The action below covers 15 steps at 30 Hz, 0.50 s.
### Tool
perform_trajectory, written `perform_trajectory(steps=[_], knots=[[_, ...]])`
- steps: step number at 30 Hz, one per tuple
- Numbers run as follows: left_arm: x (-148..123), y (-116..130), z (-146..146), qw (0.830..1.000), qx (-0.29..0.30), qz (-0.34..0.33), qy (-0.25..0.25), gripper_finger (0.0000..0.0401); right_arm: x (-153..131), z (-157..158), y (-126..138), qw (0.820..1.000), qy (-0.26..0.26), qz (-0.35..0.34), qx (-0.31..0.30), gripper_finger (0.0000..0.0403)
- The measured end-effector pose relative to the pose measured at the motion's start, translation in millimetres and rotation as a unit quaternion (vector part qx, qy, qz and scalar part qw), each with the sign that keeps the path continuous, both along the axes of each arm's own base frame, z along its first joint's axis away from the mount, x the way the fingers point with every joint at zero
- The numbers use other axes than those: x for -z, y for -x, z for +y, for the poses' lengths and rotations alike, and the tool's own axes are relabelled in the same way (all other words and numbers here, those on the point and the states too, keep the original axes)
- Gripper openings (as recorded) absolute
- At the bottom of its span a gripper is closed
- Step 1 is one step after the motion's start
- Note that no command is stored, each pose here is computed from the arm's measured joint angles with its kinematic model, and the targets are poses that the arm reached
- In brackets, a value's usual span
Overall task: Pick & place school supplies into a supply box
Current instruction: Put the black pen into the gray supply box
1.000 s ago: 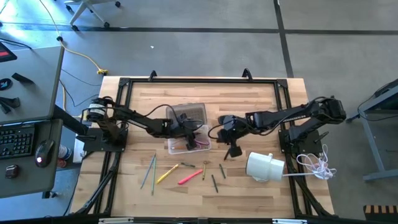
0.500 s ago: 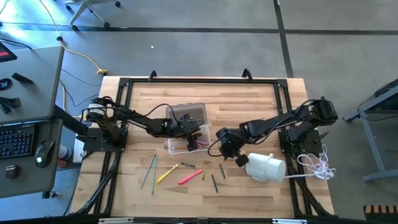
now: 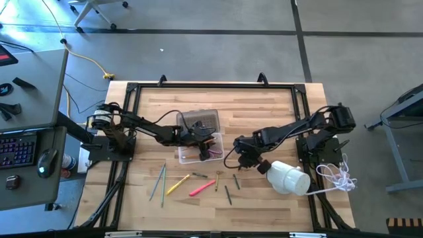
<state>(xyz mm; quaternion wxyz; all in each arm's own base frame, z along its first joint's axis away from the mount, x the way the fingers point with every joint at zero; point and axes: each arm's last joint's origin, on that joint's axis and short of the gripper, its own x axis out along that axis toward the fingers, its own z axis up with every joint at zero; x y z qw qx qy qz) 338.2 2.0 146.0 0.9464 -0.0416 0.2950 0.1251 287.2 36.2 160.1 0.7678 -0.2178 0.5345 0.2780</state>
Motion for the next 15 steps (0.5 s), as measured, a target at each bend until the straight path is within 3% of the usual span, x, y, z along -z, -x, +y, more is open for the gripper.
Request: perform_trajectory(steps=[15], knots=[[-3.9,-2.6,0.0,1.0,-0.001,-0.024,0.0,0.0168,20.8,-11.2,-13.3,1.0,0.01,-0.009,-0.017,0.0119]])
